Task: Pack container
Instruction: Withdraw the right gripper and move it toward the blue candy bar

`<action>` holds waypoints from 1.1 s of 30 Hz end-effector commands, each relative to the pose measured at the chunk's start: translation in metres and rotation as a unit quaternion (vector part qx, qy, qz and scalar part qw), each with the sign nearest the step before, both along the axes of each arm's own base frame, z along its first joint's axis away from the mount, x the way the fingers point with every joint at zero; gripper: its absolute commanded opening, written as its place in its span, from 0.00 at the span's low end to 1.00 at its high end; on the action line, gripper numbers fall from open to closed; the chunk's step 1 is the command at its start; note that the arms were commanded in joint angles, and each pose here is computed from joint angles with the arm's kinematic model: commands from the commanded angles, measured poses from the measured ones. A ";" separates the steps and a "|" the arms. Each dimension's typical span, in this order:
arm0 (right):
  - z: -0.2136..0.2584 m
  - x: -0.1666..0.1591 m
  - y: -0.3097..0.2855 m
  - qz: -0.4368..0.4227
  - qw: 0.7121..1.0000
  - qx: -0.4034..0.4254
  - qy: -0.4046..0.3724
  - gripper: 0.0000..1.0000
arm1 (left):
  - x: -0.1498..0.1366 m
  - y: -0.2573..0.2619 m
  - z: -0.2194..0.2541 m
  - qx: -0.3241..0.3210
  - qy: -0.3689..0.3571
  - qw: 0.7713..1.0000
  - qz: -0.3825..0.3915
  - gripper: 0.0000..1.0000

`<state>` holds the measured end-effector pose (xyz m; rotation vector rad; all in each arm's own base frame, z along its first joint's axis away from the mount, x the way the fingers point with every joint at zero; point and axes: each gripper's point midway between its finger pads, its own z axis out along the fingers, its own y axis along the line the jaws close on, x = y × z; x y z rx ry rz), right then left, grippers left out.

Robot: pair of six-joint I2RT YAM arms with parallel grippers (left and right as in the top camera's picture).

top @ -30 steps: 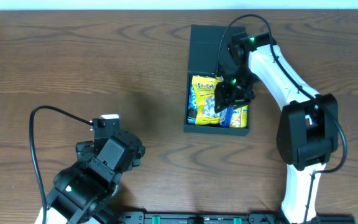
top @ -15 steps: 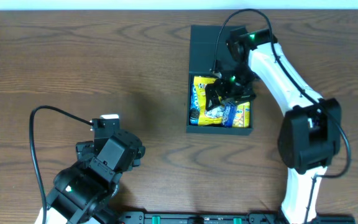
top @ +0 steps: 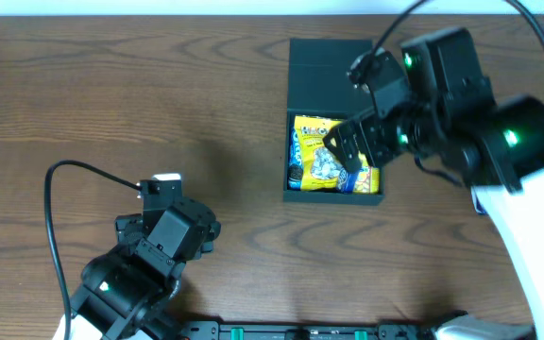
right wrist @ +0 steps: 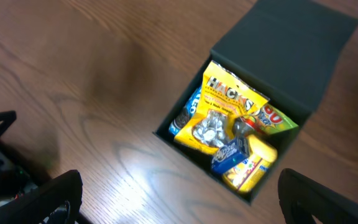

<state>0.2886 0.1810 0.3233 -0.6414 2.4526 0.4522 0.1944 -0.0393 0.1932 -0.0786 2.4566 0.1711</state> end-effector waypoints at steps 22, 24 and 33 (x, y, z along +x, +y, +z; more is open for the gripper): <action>-0.025 -0.054 -0.037 -0.068 0.997 0.014 -0.024 0.99 | -0.001 0.002 -0.001 0.004 0.001 1.000 0.002 0.95; -0.026 -0.056 -0.040 -0.071 0.997 0.015 -0.024 0.99 | -0.001 0.002 -0.001 0.004 0.001 1.000 0.002 0.95; -0.026 -0.060 -0.049 -0.083 0.996 0.014 -0.024 0.99 | -0.001 0.002 -0.001 0.004 0.001 1.000 0.002 0.95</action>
